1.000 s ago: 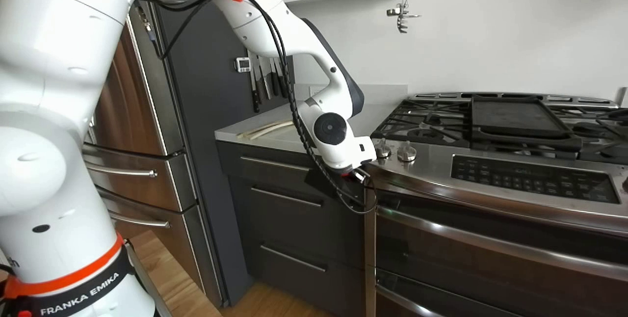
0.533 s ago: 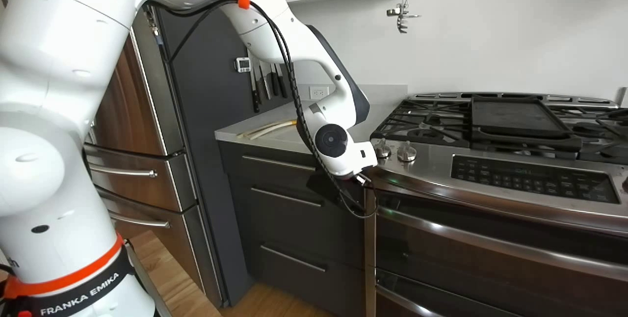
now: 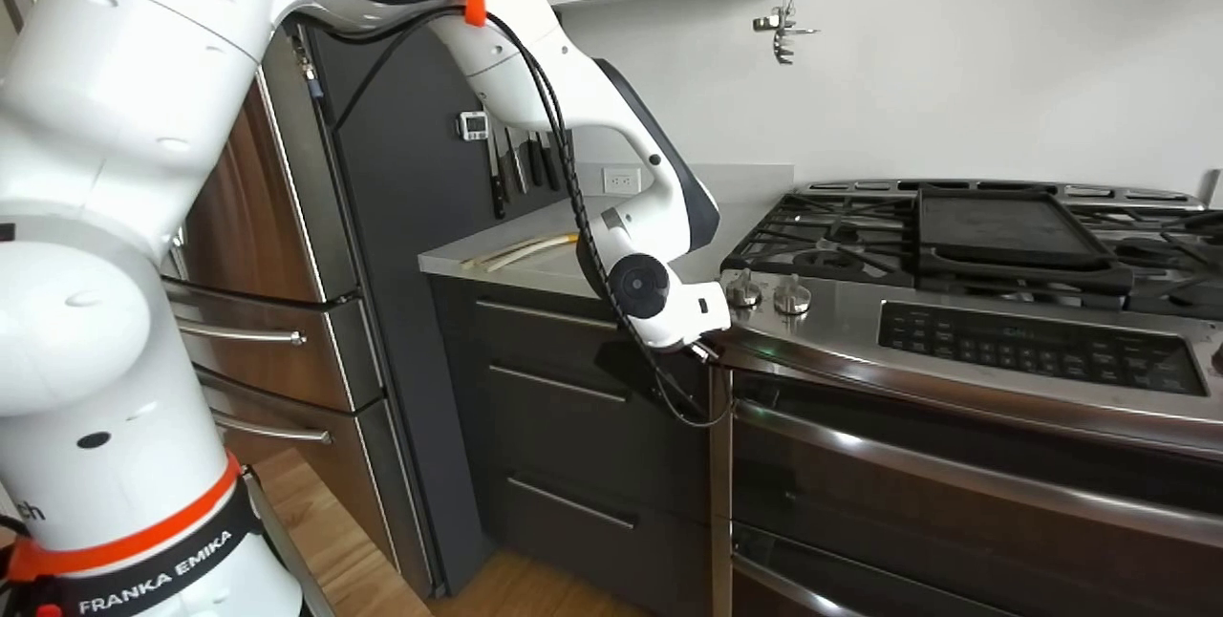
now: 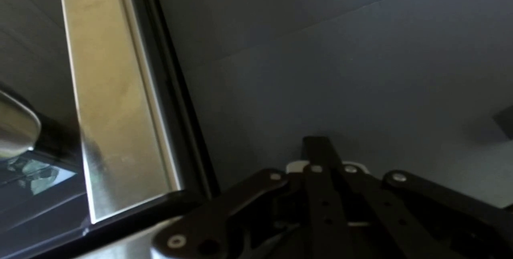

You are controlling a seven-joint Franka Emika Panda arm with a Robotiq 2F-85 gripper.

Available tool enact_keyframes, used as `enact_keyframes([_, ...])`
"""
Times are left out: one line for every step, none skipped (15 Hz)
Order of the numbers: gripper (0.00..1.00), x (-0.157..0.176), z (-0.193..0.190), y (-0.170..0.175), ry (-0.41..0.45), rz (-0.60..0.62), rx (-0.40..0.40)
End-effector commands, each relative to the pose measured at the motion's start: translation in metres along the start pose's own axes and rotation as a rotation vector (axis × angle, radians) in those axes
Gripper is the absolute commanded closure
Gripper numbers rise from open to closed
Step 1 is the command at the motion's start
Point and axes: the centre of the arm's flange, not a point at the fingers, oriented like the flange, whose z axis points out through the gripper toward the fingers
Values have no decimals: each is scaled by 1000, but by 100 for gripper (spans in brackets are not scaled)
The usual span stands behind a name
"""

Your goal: Close the open drawer

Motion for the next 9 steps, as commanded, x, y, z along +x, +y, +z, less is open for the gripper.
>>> enact_keyframes([100,12,34,-5,67,12,16])
enact_keyframes([100,12,36,-6,71,19,11])
enact_keyframes([100,12,37,-8,69,26,8])
enact_keyframes([100,11,38,-9,61,24,5])
enact_keyframes([100,8,38,-11,36,17,5])
enact_keyframes([100,6,32,-14,13,-7,3])
enact_keyframes([100,3,24,-16,-20,-13,0])
enact_keyframes([100,1,15,-17,-52,-21,-5])
enact_keyframes([100,-1,1,-21,-96,-21,9])
